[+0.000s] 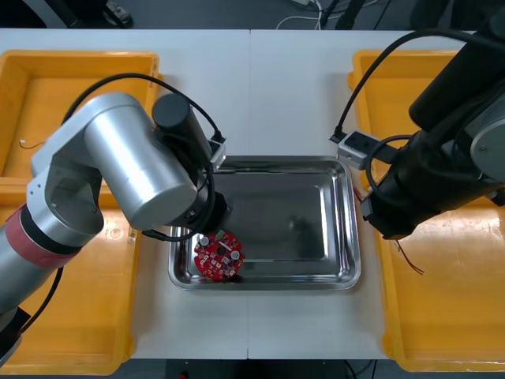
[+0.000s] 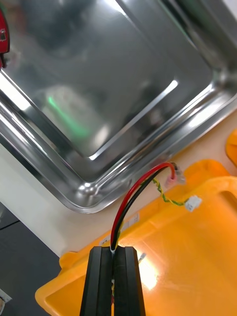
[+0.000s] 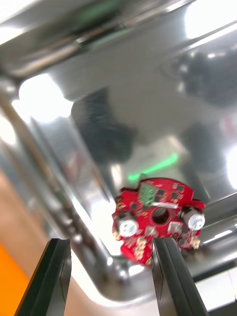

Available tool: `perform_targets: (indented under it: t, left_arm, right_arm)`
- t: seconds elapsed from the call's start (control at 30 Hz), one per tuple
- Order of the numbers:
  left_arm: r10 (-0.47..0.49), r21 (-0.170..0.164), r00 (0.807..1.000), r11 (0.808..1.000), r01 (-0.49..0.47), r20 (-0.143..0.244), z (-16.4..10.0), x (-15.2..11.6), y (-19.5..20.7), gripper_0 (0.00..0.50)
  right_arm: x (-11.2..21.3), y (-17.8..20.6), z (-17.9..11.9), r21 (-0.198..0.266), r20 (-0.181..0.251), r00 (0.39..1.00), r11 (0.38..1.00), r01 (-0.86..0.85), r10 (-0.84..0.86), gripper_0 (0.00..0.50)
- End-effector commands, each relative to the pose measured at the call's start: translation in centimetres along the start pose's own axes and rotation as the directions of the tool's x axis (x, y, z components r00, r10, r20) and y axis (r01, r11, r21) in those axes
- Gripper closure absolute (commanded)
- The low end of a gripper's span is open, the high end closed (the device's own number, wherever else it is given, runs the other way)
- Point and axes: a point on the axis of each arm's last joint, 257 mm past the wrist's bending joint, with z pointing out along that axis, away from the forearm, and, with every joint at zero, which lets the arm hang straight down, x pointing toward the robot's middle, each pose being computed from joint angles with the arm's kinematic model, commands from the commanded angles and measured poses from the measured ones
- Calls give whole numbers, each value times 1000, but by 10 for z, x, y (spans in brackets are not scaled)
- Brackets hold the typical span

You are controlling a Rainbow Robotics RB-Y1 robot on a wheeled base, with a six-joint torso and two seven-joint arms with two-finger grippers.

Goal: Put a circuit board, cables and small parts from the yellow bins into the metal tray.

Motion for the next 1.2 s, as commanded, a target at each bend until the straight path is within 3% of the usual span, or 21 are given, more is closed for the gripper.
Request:
perform_targets:
  t: [0.03, 0.3, 0.4, 0.6, 0.9, 1.2]
  left_arm:
    - [-37, -51, 998, 998, 40, 50, -39, -24, 31, 30]
    - [-67, -44, 993, 996, 71, 98, -68, -43, 67, 30]
    - [-74, -39, 989, 996, 80, 128, -80, -55, 89, 30]
    - [-104, -48, 984, 993, 112, 148, -88, -64, 125, 31]
    - [-107, -117, 985, 985, 124, 135, -89, -63, 182, 30]
    - [-124, -165, 987, 976, 140, 100, -88, -55, 234, 32]
  right_arm:
    - [-20, 27, 3, 20, 20, 988, 988, 151, -151, 500]
    - [-40, 57, 17, 8, 49, 971, 973, 232, -232, 500]
    - [-51, 68, 24, 31, 61, 955, 957, 288, -289, 500]
    - [-62, 79, 40, 72, 86, 928, 932, 356, -361, 500]
    - [-62, 83, 65, 130, 54, 871, 868, 478, -488, 500]
    - [-65, 72, 87, 112, 12, 813, 808, 578, -583, 500]
